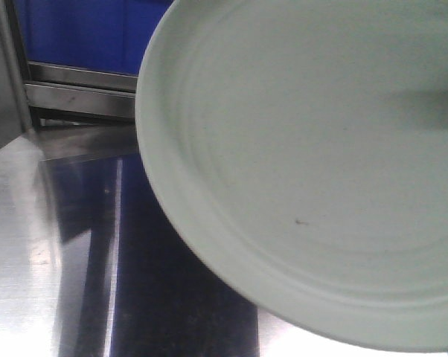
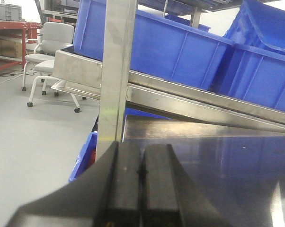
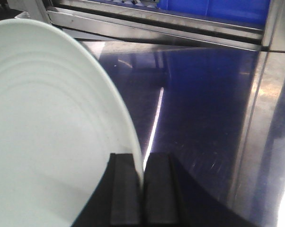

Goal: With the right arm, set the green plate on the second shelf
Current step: 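Hold the plate raised in the right gripper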

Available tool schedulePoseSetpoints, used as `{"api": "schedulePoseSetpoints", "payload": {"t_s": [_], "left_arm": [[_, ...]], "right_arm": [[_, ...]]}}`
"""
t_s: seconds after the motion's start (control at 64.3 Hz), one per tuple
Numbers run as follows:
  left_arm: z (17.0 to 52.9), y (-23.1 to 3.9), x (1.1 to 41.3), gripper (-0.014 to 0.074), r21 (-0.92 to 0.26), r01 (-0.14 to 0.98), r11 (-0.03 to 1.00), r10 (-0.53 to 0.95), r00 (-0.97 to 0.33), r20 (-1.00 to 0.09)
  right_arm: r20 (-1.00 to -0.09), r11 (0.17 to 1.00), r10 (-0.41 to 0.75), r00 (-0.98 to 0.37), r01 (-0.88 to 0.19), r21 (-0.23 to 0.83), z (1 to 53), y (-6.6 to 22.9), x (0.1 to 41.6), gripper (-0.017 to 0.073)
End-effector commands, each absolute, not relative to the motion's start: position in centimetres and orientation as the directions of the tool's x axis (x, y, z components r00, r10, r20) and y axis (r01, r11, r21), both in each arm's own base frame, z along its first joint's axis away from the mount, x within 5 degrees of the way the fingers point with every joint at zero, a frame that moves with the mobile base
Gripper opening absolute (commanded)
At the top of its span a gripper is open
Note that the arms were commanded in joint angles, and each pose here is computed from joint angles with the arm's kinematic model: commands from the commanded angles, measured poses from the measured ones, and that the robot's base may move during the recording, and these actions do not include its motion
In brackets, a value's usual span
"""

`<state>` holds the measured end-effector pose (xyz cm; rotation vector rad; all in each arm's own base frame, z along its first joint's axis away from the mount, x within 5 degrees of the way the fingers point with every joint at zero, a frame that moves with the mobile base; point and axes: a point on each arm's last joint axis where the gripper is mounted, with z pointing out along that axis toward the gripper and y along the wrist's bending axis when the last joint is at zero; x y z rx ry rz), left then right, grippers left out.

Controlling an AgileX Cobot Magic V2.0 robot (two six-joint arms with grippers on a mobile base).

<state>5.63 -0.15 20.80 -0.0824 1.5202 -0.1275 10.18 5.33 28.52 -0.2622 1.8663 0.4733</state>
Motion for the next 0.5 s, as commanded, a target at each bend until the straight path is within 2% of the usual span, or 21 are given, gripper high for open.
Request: {"api": "schedulePoseSetpoints", "payload": {"t_s": [0.0, 0.482], "left_arm": [[20.32, -0.11, 5.60, 0.0130, -0.144, 0.038, 0.989, -0.148, 0.112, -0.983], [20.32, -0.11, 5.60, 0.0130, -0.144, 0.038, 0.989, -0.148, 0.112, -0.983]], "right_arm": [[-0.970, 0.881, 0.120, -0.210, -0.428, 0.202, 30.68, 5.39, 10.35, 0.0057], [-0.975, 0.877, 0.137, -0.174, -0.435, 0.201, 30.99, 5.42, 10.41, 0.0057]]}}
